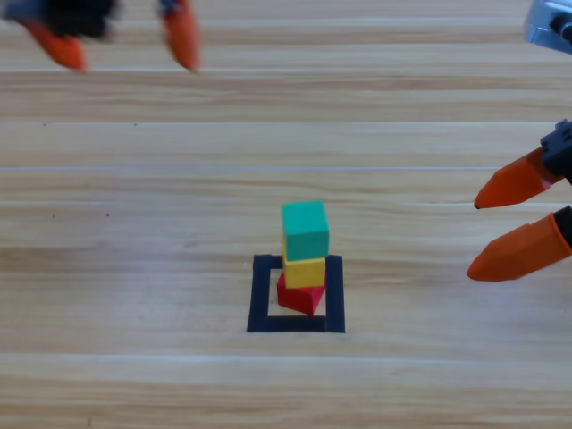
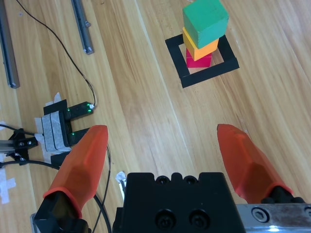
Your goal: Stack the blocks in the rectangular block: red at the bottom, yellow in the middle, green on top
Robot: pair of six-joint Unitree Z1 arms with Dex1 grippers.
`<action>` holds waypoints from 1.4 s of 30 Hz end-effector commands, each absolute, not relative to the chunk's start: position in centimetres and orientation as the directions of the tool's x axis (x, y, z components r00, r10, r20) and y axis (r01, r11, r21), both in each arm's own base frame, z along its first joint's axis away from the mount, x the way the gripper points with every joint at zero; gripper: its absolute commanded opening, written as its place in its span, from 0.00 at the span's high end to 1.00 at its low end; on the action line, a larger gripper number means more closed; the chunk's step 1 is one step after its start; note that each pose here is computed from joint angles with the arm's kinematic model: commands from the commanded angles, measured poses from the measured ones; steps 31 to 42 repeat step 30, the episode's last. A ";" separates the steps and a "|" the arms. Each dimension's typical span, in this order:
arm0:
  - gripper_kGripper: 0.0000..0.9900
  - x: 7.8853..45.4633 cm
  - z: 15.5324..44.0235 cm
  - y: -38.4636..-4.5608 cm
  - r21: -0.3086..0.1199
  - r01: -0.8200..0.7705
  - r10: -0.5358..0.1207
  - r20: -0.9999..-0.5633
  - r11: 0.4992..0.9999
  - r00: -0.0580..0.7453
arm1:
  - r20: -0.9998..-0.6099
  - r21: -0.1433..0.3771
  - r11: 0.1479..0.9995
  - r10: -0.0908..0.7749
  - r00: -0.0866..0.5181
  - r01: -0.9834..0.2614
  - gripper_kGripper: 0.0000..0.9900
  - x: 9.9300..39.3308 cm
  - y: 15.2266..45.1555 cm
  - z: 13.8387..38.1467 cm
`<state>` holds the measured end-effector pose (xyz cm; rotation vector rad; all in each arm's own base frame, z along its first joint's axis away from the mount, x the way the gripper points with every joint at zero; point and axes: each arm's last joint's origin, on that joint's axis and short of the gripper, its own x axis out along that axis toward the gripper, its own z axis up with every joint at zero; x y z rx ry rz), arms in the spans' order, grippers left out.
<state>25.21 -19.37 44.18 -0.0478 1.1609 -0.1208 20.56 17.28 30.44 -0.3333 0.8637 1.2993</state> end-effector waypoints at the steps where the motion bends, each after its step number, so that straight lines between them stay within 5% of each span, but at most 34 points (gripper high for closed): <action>1: 0.00 21.4 48.5 -10.1 -0.105 0.046 -0.114 -0.848 0.993 0.518 | -0.715 0.259 0.296 0.699 0.024 -0.919 0.00 20.1 16.2 30.6; 3: 0.00 19.5 48.3 -9.3 -0.120 0.113 -0.163 -0.817 0.986 0.554 | -0.715 0.259 0.296 0.699 0.024 -0.919 0.00 20.1 16.2 30.6; 7: 0.00 13.7 44.4 -6.9 -0.189 0.271 -0.324 -0.686 0.944 0.651 | -0.716 0.259 0.297 0.697 0.024 -0.919 0.00 20.1 16.2 30.5; 12: 0.00 13.2 39.4 -7.5 -0.219 0.459 -0.489 -0.606 0.861 0.628 | -0.719 0.256 0.300 0.695 0.027 -0.919 0.00 20.2 16.2 30.4; 19: 0.00 13.8 33.3 -8.6 -0.187 0.628 -0.620 -0.514 0.756 0.593 | -0.719 0.257 0.300 0.694 0.026 -0.919 0.00 20.3 16.3 30.3; 24: 0.00 13.7 30.0 -7.2 -0.260 0.742 -0.767 -0.409 0.618 0.495 | -0.721 0.260 0.301 0.692 0.023 -0.918 0.00 20.4 16.4 30.2; 29: 0.00 13.0 27.7 -7.0 -0.237 0.767 -0.776 -0.414 0.596 0.475 | -0.722 0.262 0.302 0.692 0.022 -0.917 0.00 20.4 16.4 30.1; 42: 0.00 13.0 27.6 -7.0 -0.230 0.770 -0.775 -0.417 0.595 0.475 | -0.721 0.260 0.301 0.692 0.023 -0.918 0.00 20.4 16.4 30.2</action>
